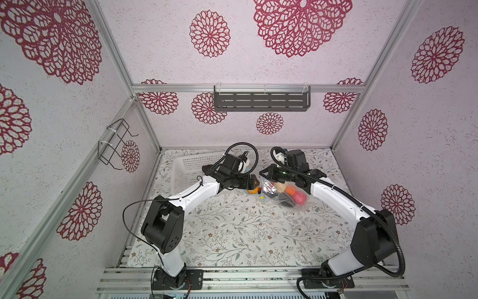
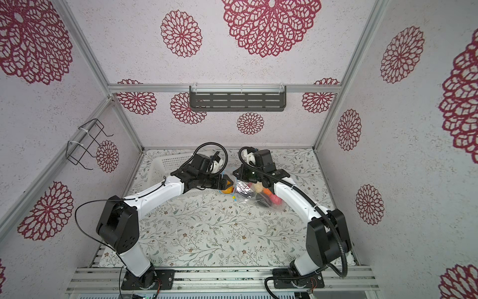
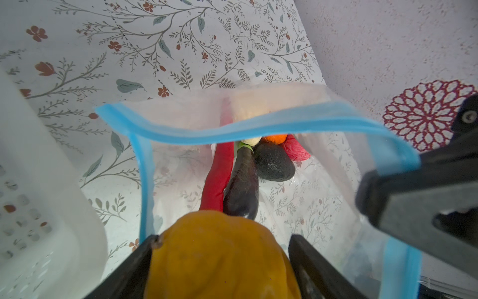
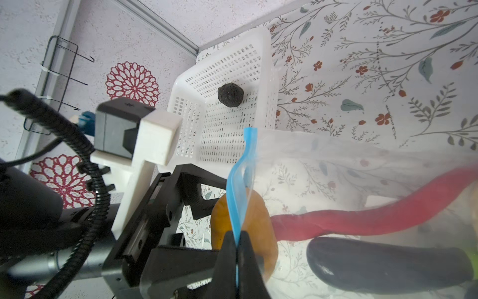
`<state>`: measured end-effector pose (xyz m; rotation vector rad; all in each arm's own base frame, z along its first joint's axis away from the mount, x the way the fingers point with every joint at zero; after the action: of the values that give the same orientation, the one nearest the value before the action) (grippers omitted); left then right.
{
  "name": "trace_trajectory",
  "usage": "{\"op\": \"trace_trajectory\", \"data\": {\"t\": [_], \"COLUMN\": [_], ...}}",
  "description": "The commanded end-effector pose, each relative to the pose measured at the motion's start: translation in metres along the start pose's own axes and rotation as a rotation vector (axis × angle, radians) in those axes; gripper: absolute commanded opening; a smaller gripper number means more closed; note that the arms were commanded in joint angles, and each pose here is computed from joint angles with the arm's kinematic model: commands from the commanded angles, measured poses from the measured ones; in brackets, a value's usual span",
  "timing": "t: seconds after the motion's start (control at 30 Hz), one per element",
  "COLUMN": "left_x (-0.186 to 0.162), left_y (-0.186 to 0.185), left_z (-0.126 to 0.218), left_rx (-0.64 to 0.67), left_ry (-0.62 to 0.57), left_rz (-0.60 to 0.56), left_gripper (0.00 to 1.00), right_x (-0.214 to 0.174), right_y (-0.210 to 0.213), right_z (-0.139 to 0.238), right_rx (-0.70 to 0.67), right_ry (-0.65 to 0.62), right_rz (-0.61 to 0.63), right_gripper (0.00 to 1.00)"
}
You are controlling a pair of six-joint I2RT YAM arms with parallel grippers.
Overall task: Place the food in the zip-top bag and seal the zipper
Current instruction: 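Lower the potato into the bag mouth and open the left gripper, then move the left gripper over the basket above the dark round vegetable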
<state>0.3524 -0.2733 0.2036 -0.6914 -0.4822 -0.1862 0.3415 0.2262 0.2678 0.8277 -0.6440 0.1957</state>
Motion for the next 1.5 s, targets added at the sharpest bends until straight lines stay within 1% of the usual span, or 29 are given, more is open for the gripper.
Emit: {"op": "trace_trajectory", "data": {"t": [0.0,0.07,0.17,0.4,0.6,0.67,0.73,0.9,1.0,1.13,1.23,1.47], "left_x": [0.004,0.004,0.005,0.006,0.014,0.018,0.021,0.030,0.035,0.046,0.056,0.084], "left_y": [-0.007,-0.008,-0.009,-0.010,-0.013,-0.012,-0.007,0.022,0.037,0.060,0.090,0.138], "left_z": [0.002,0.003,0.003,0.006,0.020,0.028,0.036,0.054,0.066,0.077,0.079,0.085], "left_rx": [-0.013,-0.015,-0.017,-0.021,-0.033,-0.012,0.037,0.196,0.245,0.319,0.400,0.463], "left_ry": [-0.008,-0.009,-0.009,-0.016,-0.078,-0.107,-0.130,-0.175,-0.196,-0.195,-0.161,-0.167], "left_rz": [-0.032,-0.037,-0.039,-0.027,-0.012,-0.007,0.005,0.077,0.100,0.107,0.151,0.242], "left_gripper": [0.85,0.92,0.97,0.97,0.96,0.95,0.94,0.93,0.93,0.95,0.96,1.00], "right_x": [0.016,0.017,0.018,0.016,0.016,0.016,0.015,0.012,0.012,0.012,0.012,0.012], "right_y": [0.014,0.014,0.014,0.013,0.011,0.010,0.010,0.007,0.007,0.005,0.006,0.006], "right_z": [0.013,0.014,0.014,0.013,0.014,0.014,0.014,0.014,0.014,0.015,0.013,0.014], "right_rx": [0.031,0.031,0.033,0.031,0.027,0.028,0.028,0.031,0.032,0.033,0.037,0.037], "right_ry": [-0.051,-0.056,-0.055,-0.052,-0.053,-0.055,-0.056,-0.057,-0.058,-0.060,-0.055,-0.055], "right_rz": [0.028,0.028,0.028,0.027,0.023,0.021,0.021,0.015,0.015,0.013,0.013,0.012], "right_gripper": [0.00,0.00,0.00,0.00,0.00,0.00,0.00,0.00,0.00,0.00,0.00,0.00]}}
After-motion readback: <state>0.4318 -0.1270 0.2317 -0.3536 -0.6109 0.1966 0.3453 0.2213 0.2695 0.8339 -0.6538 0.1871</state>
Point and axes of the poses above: each gripper's point midway between its finger pads, its own z axis back along the fingers, its own y axis along the line the jaws close on, x = y × z, the point moved 6 cm from there along z, back along the fingers, and after that the axes turned 7 degrees about z, right-handed, at the moved point
